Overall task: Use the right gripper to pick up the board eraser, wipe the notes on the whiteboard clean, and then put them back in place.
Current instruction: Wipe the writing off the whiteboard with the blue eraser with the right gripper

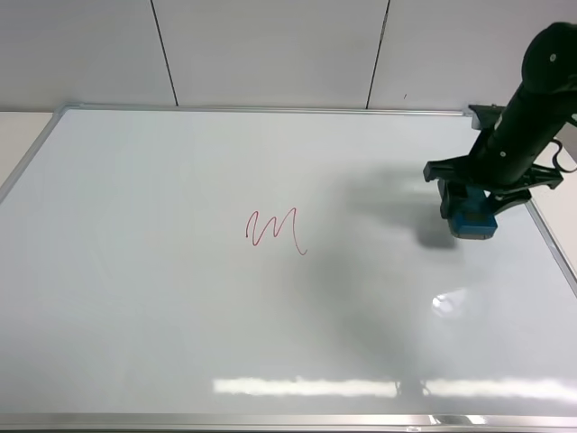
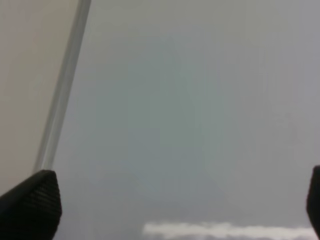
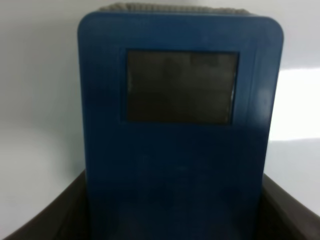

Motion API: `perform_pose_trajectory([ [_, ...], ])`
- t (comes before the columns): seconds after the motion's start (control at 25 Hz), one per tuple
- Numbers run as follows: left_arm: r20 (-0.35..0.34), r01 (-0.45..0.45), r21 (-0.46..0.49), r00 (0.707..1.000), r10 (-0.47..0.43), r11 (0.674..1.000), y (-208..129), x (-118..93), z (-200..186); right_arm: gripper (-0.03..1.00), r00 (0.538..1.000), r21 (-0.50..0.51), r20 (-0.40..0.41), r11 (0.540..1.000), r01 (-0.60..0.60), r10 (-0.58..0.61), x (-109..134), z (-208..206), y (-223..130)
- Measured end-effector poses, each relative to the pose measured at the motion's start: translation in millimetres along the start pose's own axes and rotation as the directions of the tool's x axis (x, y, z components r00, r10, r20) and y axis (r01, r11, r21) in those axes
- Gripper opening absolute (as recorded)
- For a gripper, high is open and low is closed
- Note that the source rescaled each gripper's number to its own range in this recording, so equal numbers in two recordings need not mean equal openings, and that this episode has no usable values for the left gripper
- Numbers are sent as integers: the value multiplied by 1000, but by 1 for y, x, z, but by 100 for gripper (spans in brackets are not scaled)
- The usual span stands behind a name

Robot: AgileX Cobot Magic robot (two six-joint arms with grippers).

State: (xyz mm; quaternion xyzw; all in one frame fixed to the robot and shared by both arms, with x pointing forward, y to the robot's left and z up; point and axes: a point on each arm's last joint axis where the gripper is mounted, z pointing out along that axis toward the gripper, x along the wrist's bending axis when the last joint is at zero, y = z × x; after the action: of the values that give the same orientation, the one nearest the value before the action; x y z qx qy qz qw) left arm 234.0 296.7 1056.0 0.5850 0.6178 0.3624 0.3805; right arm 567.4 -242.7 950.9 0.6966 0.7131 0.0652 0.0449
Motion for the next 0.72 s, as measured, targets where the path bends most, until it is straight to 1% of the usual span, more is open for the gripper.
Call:
perform_pose_trajectory([
  [0.2,0,0,0,1000,0,1000,0,0,0,1,990,-20,-14,990,140,-140,37,-22,10],
  [0.4,0,0,0,1000,0,1000,0,0,0,1,966,-60,-31,965,254,-256,72,-42,15],
  [0.56,0,0,0,1000,0,1000,0,0,0,1,936,-61,-40,936,347,-349,99,-53,15],
  [0.72,0,0,0,1000,0,1000,0,0,0,1,886,-23,-49,888,460,-461,132,-49,18],
])
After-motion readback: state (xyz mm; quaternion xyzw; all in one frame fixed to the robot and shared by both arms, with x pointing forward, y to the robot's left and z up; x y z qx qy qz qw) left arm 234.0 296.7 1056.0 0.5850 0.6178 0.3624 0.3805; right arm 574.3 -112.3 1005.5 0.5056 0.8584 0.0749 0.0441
